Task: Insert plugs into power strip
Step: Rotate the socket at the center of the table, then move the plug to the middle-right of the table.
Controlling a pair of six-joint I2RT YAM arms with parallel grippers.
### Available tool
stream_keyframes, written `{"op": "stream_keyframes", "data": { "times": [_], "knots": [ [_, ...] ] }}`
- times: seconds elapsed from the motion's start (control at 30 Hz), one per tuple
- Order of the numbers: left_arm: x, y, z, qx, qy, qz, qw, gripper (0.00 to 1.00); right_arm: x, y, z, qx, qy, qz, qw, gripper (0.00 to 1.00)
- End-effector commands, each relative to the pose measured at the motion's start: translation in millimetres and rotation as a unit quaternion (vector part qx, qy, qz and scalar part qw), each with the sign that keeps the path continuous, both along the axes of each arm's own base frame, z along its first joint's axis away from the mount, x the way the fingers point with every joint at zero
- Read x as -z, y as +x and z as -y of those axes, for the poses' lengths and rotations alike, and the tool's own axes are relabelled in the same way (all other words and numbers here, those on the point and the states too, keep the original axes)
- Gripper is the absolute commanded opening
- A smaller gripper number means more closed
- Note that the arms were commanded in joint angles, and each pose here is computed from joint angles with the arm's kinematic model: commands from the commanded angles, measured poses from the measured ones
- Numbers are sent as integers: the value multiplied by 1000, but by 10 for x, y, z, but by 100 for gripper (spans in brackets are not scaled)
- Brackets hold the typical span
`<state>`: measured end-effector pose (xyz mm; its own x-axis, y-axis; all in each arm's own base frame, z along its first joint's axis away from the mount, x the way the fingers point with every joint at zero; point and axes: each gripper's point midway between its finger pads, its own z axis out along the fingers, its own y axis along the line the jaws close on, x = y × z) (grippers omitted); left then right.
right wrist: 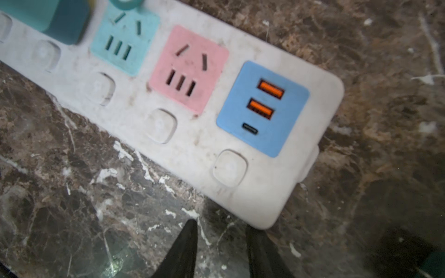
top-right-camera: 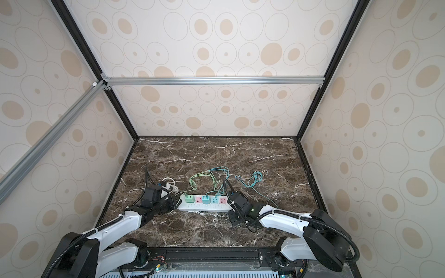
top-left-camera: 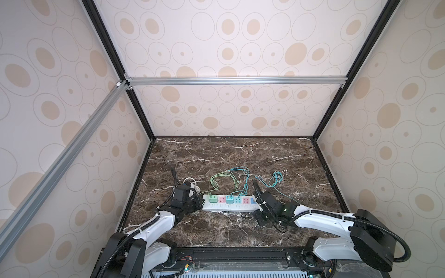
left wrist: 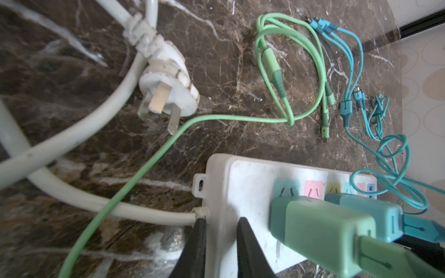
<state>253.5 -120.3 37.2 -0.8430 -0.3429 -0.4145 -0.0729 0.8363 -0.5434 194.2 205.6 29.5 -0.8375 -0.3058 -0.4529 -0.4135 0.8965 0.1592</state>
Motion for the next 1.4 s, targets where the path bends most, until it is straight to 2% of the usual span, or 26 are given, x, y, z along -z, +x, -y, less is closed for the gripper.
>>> {"op": "stream_keyframes", "data": {
  "times": [0.0, 0.27, 0.4, 0.53, 0.63, 0.7, 0.9, 1.1, 1.37],
  "knots": [
    [150, -128, -43, -5, 7, -33, 999, 23, -134, 232, 4, 22, 18, 21, 999, 37],
    [101, -127, 0, 1, -5, -30, 1000, 23, -257, 436, 125, 51, 59, 4, 997, 38],
    [-72, -63, 8, 4, -4, -14, 1000, 28, -342, 401, 181, 60, 49, -7, 997, 40],
    [-271, 12, 15, 13, 6, 1, 1000, 33, -464, 346, 398, 107, 26, -8, 994, 43],
    [-503, 111, 55, 19, -1, 29, 999, 39, -559, 325, 762, 177, -17, 11, 984, 54],
    [-674, 187, 87, 23, -9, 49, 999, 42, -617, 319, 1008, 221, -34, 21, 975, 57],
    [-962, 364, 162, 48, -7, 74, 996, 46, -612, 238, 1475, 309, -44, -4, 950, 57],
    [-985, 466, 109, 49, 6, 79, 996, 48, -415, 132, 1669, 369, -67, -46, 926, 57],
    [-992, 440, 61, 62, 18, 78, 995, 49, -342, 87, 1713, 398, -54, -49, 915, 53]
  ]
}}
